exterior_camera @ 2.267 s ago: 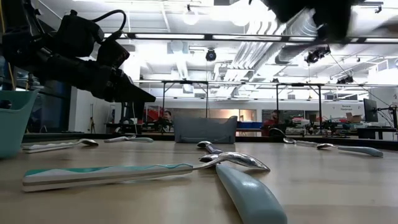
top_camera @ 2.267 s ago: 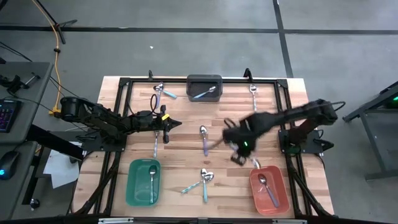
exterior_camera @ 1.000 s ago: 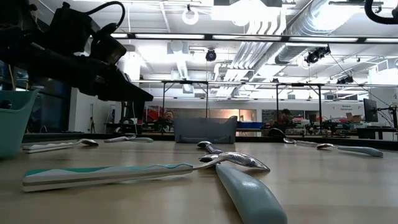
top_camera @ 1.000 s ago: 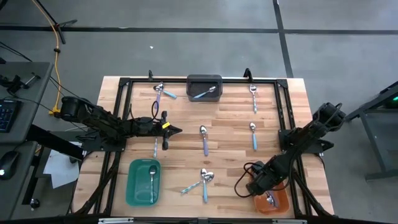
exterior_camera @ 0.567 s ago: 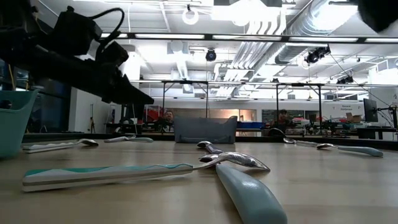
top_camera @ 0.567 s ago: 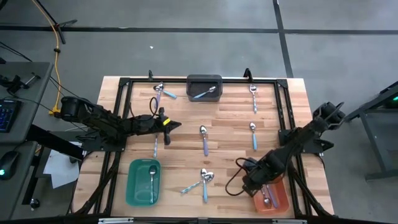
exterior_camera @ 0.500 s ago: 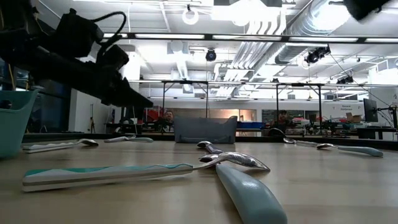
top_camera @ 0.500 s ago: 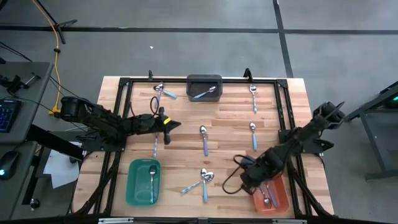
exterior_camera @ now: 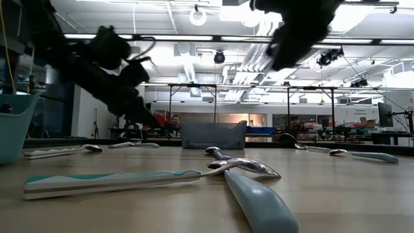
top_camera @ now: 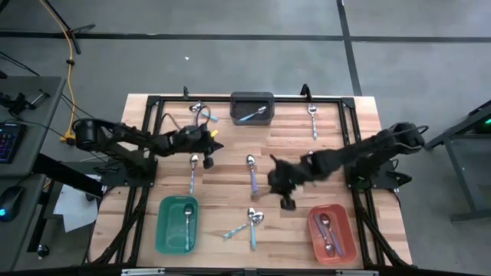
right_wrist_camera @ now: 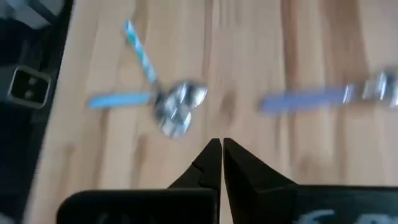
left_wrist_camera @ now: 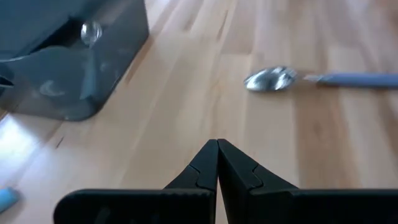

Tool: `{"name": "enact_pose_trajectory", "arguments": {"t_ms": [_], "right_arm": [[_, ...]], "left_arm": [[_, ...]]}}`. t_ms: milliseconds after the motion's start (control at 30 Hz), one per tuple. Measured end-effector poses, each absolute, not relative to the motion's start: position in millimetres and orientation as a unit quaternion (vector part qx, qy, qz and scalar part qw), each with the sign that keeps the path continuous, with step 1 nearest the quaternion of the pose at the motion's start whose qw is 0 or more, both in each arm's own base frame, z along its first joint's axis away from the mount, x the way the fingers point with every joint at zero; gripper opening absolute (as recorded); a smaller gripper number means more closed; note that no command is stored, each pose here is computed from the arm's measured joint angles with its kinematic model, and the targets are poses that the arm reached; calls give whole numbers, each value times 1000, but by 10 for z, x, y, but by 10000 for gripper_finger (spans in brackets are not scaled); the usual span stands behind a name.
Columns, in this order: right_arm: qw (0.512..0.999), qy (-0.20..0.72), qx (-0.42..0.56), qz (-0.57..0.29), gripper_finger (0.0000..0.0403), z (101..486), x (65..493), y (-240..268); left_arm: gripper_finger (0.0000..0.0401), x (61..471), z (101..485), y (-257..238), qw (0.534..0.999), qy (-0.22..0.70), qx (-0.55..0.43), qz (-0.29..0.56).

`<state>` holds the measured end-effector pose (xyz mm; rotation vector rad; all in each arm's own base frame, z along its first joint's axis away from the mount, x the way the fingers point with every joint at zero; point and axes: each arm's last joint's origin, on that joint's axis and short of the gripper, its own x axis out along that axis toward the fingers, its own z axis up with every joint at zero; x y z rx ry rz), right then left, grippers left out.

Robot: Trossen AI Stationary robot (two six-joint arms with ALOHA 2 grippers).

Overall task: Sort silverware by color (type)
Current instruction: Put the blue spoon into the black bin

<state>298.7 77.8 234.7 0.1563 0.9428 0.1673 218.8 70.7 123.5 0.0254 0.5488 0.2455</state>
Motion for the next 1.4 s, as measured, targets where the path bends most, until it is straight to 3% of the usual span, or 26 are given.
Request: {"name": "enact_pose_trajectory", "arguments": {"t_ms": [267, 400, 633, 833, 1033, 1200, 1400], "right_arm": [[950, 297, -12, 98, 0, 1978, 3071, -76], [957, 275, -20, 95, 0, 1924, 2943, -476], [975, 216, -34, 44, 0, 2129, 2520, -1085], [983, 174, -45, 25, 0, 2311, 2323, -1220], [983, 170, -56, 46, 0, 2336, 2348, -1122], [981, 173, -59, 67, 0, 2330, 2386, -1021], [981, 166, -73, 71, 0, 2384, 2359, -987]], "left_arm": [[0, 2406, 1538, 978, 914, 388, 58, 108], [0, 2444, 1773, 1118, 879, 459, 82, 104], [0, 2463, 2249, 1551, 847, 497, 89, 166], [0, 2482, 2624, 2082, 808, 562, 58, 169], [0, 2589, 2551, 2357, 771, 635, 42, 41], [10, 2709, 2309, 2451, 749, 658, 68, 14], [56, 2820, 2092, 2437, 748, 662, 43, -19]]}}
